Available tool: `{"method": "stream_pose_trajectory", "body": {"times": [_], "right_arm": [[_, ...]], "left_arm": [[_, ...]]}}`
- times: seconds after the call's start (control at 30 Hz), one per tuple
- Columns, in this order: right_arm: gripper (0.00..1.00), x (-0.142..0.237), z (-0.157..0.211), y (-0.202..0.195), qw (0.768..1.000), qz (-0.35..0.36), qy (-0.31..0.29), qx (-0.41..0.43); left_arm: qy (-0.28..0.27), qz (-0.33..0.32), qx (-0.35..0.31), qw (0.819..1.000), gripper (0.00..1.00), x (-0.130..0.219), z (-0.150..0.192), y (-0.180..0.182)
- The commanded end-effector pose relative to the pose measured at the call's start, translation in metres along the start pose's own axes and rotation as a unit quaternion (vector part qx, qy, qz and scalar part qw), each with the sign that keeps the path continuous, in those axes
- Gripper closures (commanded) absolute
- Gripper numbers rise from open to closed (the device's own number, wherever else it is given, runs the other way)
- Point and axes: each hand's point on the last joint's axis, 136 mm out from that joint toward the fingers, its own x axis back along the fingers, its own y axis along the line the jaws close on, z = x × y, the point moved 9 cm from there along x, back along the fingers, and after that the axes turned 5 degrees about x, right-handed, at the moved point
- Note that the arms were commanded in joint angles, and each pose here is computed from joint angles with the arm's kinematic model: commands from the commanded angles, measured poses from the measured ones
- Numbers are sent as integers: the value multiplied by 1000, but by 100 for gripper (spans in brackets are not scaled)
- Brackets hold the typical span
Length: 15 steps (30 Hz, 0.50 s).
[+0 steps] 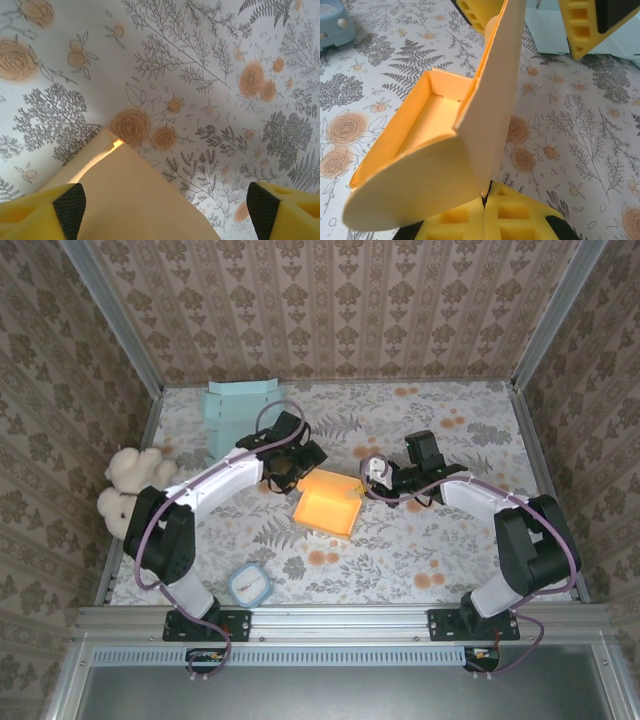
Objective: Fold the paper box
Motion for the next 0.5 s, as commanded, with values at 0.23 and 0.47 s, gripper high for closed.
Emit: {"method": "stream_pose_trajectory", "body": {"times": [0.23, 0.47], "right_arm": [[96, -7, 1, 2, 999, -7, 35, 11], [80, -5, 4, 3, 998, -1, 54, 11]], "left_arm": [[-16, -20, -9, 1000, 27, 0, 24, 5], [-25, -49, -3, 998, 31, -11, 25, 25]]}}
